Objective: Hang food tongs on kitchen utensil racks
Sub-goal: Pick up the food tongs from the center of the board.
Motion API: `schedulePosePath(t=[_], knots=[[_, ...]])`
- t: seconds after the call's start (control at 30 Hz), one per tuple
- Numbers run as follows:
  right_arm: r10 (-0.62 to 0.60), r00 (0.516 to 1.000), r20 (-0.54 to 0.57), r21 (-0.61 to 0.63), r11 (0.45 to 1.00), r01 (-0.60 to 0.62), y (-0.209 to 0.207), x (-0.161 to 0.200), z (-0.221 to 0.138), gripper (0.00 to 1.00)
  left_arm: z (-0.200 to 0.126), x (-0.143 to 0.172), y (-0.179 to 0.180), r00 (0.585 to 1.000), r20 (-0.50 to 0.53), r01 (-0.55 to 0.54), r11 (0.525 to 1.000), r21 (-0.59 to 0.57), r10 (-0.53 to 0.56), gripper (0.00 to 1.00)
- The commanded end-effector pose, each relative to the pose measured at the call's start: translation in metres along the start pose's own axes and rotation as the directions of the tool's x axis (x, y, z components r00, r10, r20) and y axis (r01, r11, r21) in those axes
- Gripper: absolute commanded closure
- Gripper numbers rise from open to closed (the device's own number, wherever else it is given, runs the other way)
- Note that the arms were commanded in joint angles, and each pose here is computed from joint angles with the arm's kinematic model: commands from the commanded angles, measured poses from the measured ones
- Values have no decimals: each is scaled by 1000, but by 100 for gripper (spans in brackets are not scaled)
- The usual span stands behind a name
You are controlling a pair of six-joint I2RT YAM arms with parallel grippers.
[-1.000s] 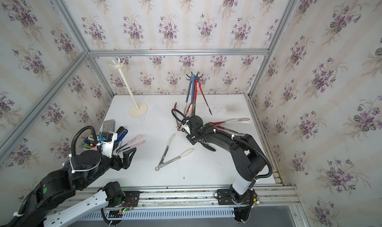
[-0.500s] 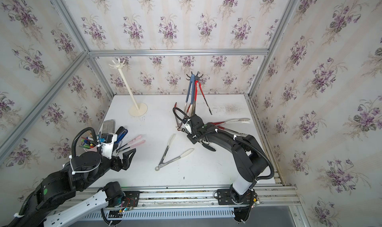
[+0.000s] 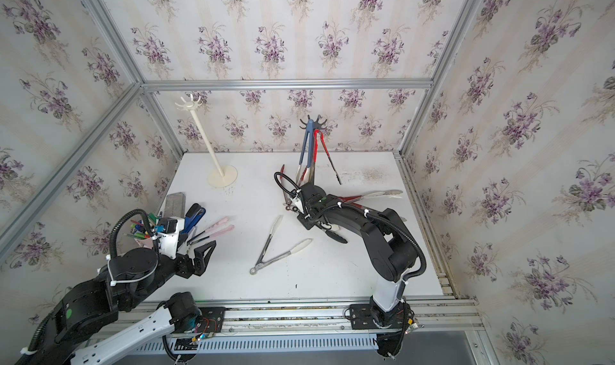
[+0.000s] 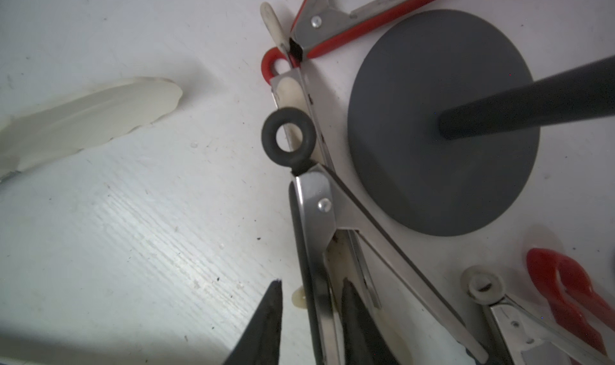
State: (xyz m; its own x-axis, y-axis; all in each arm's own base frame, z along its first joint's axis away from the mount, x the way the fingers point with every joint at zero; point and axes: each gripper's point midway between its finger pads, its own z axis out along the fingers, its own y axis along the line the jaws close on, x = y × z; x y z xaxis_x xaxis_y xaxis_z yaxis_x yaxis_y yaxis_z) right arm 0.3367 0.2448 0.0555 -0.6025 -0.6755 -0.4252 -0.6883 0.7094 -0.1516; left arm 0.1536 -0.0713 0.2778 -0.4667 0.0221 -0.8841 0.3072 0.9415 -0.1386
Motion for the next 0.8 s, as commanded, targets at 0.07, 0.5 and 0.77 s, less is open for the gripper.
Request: schedulePosePath(t=[0.07, 0.5, 0.77], knots=[[12, 1000, -1, 43, 999, -12, -8, 6, -4, 70, 0, 2, 5, 1000, 6, 15, 1000, -24, -15, 1], [15, 999, -52, 47, 999, -12, -7, 36, -13, 72, 5, 9, 7, 1000, -9, 17, 999, -38, -17, 1], [44, 995, -86, 48, 998, -40, -6, 51, -4, 72, 7, 15, 9, 1000, -12, 22, 999, -41, -22, 1]])
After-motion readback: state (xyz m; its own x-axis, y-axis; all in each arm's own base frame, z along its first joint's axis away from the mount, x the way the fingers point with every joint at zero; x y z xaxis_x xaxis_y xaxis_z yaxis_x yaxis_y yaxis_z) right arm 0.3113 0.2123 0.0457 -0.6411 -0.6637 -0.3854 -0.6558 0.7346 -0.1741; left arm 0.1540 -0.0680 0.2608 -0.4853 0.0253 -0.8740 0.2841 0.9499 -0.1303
